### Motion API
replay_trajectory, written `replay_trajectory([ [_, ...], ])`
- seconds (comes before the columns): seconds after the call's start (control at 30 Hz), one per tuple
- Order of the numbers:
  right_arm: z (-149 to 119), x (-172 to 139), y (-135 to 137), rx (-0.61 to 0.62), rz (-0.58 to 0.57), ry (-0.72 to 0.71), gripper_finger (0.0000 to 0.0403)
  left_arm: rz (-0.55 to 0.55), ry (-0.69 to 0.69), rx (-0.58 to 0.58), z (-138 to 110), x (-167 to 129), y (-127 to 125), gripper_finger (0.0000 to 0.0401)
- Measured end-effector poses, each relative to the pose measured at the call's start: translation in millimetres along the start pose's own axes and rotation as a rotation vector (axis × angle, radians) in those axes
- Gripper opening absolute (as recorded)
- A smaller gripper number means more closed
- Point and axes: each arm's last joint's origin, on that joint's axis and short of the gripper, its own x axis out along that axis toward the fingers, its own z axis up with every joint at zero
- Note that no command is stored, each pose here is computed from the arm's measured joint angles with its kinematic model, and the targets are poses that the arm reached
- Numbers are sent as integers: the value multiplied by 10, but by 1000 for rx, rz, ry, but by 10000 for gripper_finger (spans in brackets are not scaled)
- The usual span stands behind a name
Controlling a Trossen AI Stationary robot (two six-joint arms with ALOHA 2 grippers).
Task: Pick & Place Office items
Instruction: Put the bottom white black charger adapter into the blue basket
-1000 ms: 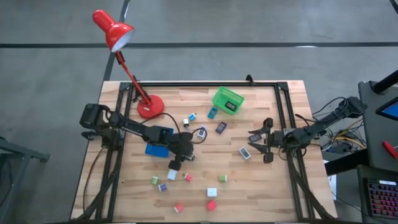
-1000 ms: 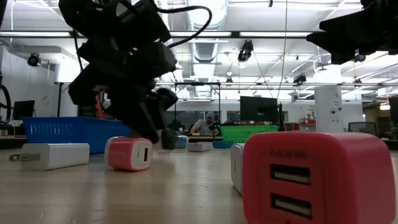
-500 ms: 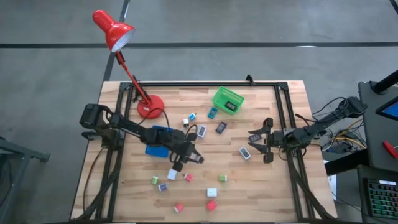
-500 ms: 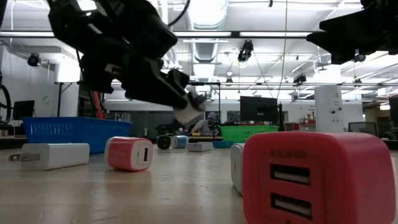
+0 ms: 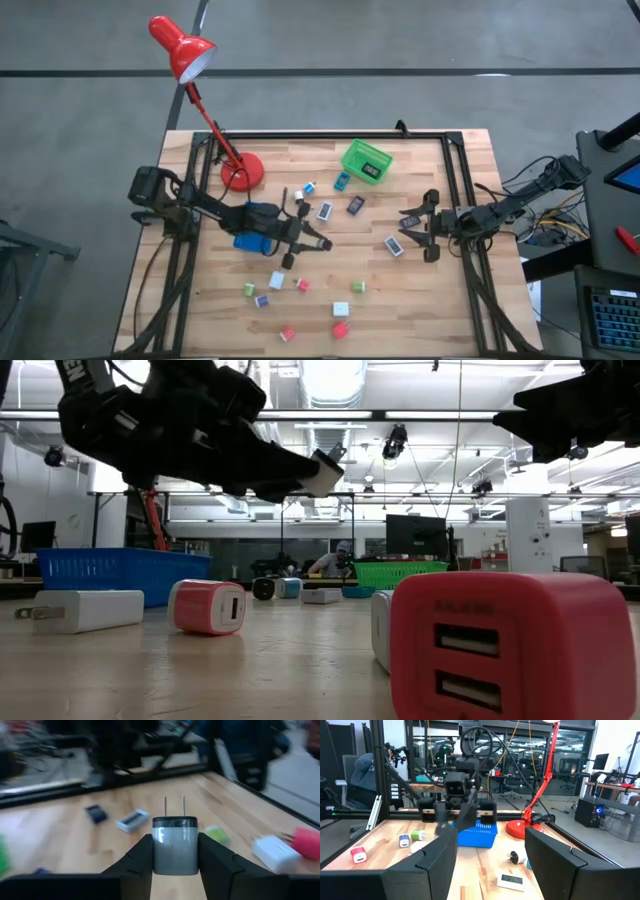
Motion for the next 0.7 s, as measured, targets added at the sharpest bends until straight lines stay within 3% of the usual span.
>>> replay_trajectory([
  [0.37,-3,-1,0,-1,0,1,223,91,-256,-31,-24,-331,22,120],
  [0.7,-7,-1,0,6,0,3,223,105,-221,-69,-132,-425,46,120],
])
